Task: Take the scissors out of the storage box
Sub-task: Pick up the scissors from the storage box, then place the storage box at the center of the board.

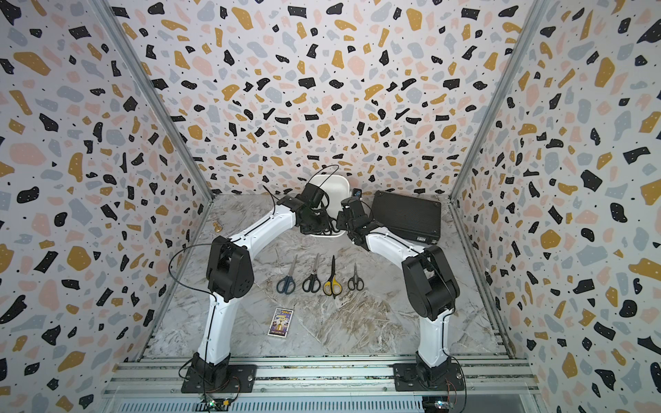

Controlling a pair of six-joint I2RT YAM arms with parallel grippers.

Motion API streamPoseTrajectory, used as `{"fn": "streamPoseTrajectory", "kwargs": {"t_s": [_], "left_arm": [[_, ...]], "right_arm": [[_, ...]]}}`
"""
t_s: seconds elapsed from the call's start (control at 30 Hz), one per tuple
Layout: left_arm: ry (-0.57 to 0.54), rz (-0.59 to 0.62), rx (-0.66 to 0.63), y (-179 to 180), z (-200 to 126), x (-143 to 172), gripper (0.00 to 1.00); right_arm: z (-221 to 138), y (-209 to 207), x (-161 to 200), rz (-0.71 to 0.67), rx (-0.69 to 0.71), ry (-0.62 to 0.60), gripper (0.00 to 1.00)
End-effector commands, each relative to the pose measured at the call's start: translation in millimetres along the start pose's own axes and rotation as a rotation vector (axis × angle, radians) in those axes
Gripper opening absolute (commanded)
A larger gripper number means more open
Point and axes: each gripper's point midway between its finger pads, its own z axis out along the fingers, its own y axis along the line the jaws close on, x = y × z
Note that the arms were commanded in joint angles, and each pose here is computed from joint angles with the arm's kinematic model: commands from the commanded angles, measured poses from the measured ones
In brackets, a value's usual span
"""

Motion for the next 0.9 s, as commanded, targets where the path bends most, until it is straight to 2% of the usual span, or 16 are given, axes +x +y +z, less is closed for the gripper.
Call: {"fn": "streamPoseTrajectory", "kwargs": {"t_s": [0.0,0.2,0.37,0.53,0.63,0.87], "left_arm": [[-0.063,-0.008,0.069,-15,-16,-18,0.0],[-0.147,0.001,0.114,-27,-55,-35,0.0],[-0.168,0.008,0.085,-18,-70,-33,0.0],[-0.166,0.015,0.051,2,-82,-25,0.0],[-0.189,0.077,0.005,14,-101,-16,0.0],[-0.168,0.163,-0.067,42,-124,19,0.0]], "right_arm": [[-24,14,-42,0.017,-0.025,-0.1,0.0],[-12,-3,-39,-0.018,0.053,-0.082,0.0],[-2,-23,-37,0.009,0.101,-0.051,0.0],[15,-47,-31,0.054,0.148,0.0,0.0],[28,-57,-23,0.065,0.157,0.049,0.0],[57,-57,3,0.063,0.116,0.179,0.0]]}}
